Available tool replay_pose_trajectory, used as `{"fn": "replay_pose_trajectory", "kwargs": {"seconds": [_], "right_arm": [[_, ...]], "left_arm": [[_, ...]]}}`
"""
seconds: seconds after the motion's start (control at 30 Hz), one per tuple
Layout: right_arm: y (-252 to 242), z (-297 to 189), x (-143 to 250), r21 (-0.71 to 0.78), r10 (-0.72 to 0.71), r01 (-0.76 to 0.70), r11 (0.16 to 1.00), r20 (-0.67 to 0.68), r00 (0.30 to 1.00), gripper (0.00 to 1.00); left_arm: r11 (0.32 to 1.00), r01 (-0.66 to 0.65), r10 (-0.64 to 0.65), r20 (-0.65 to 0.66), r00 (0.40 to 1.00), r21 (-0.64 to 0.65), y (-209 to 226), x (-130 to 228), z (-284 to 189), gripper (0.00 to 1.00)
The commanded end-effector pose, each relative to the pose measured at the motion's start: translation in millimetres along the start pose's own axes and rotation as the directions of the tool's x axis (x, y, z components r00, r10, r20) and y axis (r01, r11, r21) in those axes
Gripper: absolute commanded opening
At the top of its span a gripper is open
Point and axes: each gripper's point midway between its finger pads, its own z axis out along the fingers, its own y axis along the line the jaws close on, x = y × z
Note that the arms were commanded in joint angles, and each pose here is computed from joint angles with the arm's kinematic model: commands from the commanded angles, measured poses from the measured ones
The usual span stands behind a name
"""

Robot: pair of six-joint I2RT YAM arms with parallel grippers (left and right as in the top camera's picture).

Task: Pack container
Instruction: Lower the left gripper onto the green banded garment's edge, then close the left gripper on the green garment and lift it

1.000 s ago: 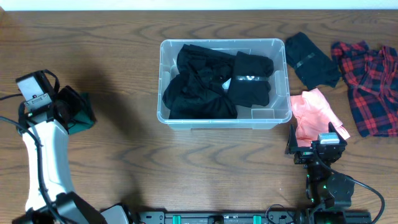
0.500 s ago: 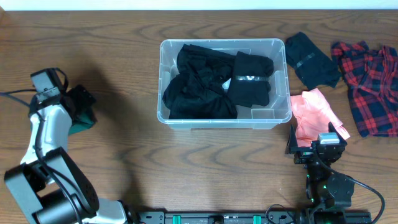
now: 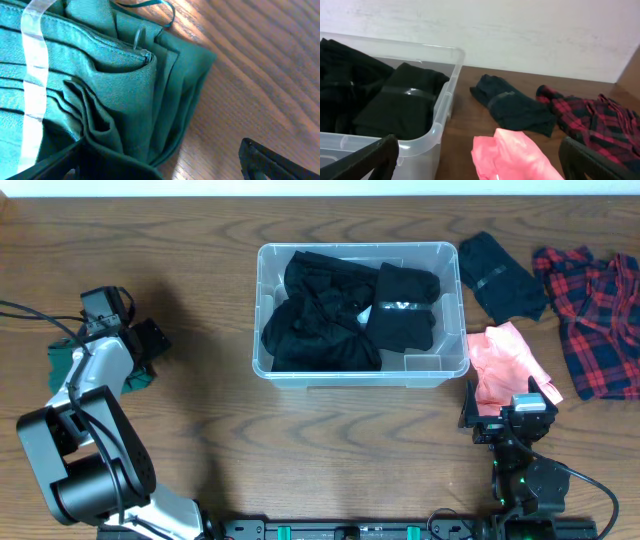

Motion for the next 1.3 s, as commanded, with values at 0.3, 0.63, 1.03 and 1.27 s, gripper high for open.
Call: {"fn": "replay_pose_trajectory", "kwargs": {"seconds": [0.3,0.63,1.03,1.27], "right_arm": [[0,0,0,-0.002,-0.009,0.009,1.0,0.001,1.0,0.99],[0,0,0,-0.002,-0.009,0.009,1.0,0.001,1.0,0.99],[0,0,0,-0.002,-0.01,0.01,1.0,0.001,1.0,0.99],[0,0,0,-0.002,-0.009,0.009,1.0,0.001,1.0,0.99]], "left_arm": [[1.0,-0.021,0.021,-0.003,1.0,-0.023,1,-2,5,0.94],[1.0,-0.021,0.021,-0.011,1.0,0.014,-5,-1,7,0.95],[0.999,-0.039,0.039,-0.013,0.999,0.009,-4,0,7,0.95],[0.99,-0.14,0.138,-0.033,0.99,-0.036,3,5,16,0.94]]}}
